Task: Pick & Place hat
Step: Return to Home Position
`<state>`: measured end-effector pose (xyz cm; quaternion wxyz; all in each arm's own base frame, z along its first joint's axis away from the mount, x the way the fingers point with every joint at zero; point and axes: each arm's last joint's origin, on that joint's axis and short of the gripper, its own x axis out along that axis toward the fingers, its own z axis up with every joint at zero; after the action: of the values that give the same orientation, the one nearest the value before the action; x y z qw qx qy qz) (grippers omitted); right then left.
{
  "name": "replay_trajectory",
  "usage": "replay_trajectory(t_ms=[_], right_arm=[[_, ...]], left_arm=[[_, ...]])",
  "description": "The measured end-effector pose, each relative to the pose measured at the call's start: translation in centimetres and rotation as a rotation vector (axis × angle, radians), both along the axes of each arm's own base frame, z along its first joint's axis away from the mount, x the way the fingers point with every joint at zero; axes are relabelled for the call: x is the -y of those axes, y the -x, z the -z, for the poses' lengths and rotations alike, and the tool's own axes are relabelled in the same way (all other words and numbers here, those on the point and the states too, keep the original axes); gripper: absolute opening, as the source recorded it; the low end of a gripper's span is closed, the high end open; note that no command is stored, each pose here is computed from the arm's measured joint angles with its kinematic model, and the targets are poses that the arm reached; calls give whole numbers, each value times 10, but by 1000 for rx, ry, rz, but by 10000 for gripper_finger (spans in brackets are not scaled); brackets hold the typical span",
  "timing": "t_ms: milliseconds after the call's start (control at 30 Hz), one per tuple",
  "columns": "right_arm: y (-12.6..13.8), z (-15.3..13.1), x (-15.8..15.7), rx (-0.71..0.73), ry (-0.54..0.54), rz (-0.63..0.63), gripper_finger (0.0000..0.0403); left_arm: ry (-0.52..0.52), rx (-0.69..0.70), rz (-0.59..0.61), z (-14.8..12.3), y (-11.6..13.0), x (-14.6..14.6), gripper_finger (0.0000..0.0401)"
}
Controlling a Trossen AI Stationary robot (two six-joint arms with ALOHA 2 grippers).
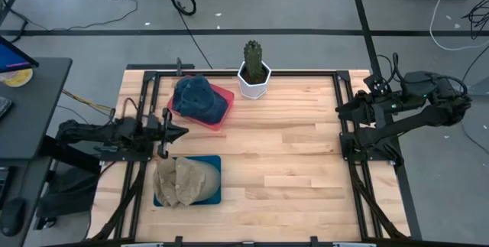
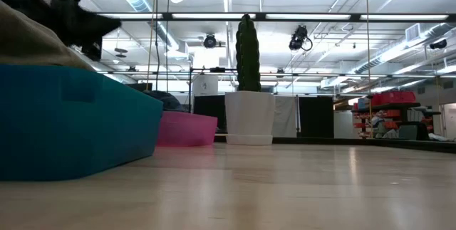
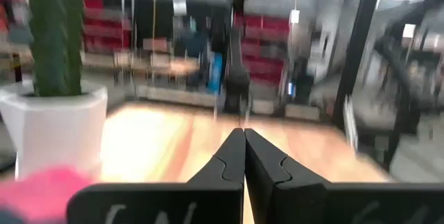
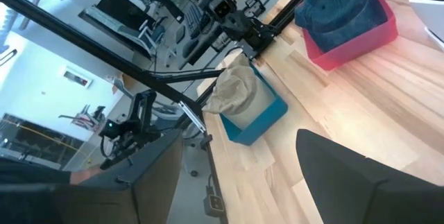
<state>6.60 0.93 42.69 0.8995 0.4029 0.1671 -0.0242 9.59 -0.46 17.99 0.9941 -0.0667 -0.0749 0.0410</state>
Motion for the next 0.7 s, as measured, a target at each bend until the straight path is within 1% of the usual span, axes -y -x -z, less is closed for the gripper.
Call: replay_trajectory(t_ms=[67,100,167,333,467,533,567,633,700], right_arm=[[0,0,0,0,2,-1,283],[0,0,0,0,3,-1,283],[0,0,0,1,6,-2,283],[0,0,0,3,31,-11,283],[0,0,0,3,33,-11,283],[0,0,0,4,40,-13,283],[0,0,0,2,20,-7,283],[-1,0,0,-12,-46,17,283],[-2,3,0,-43,-36,16,283]], left_arm=[[0,-77,7,7,-1,0,2],[7,-86,10,8,-1,0,2],[11,-90,15,9,-1,0,3],[-50,-101,11,9,-1,1,2],[-42,-104,12,10,-1,1,3],[-60,-108,9,10,-1,1,3],[-80,-110,7,10,-1,1,3],[-82,-104,7,9,-1,1,3],[-29,-98,12,9,-1,0,5]])
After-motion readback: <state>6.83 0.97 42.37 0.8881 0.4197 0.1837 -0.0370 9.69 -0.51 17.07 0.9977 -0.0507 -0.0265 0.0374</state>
